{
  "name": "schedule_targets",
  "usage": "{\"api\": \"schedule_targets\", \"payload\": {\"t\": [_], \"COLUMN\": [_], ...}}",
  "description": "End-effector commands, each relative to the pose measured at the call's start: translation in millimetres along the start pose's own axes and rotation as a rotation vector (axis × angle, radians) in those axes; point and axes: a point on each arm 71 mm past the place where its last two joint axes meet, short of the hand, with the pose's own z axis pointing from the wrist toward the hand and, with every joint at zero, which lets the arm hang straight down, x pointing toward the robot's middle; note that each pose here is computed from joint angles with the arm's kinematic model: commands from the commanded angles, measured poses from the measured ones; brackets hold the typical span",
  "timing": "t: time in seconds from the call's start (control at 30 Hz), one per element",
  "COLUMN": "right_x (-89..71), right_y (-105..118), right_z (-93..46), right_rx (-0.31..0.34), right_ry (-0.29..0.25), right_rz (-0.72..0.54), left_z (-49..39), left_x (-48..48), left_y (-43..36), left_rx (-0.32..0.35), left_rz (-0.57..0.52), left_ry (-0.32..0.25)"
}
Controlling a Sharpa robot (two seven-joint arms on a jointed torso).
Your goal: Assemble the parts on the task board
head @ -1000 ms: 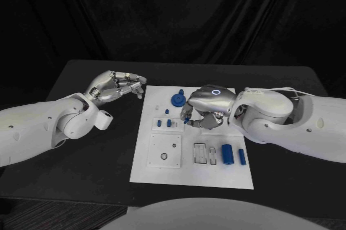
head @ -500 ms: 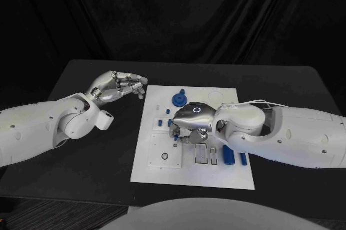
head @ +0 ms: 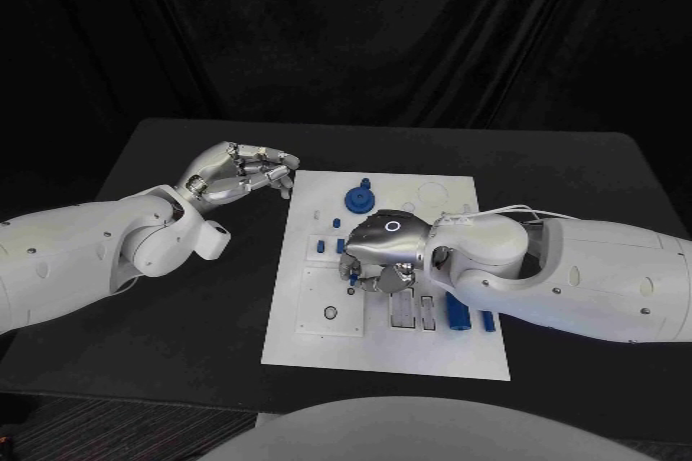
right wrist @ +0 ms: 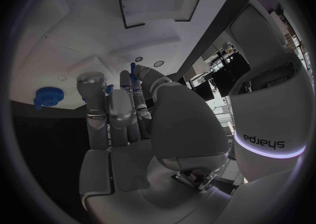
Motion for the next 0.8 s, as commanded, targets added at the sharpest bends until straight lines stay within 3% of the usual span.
{"api": "schedule_targets", "payload": {"t": [0.03,0.8], "right_x": [1.2,8.8], "right_y": [2.5,4.5], "right_z": [0.4,0.3], "right_rx": [-0.008,0.005], "right_ry": [-0.004,0.019], "right_rz": [-0.012,0.002], "left_z": [0.5,-0.7], "left_x": [1.5,4.6], "left_y": [-3.0,3.2], "left_rx": [0.047,0.03], "left_rz": [-0.019,-0.033], "left_ry": [0.008,0.018]}}
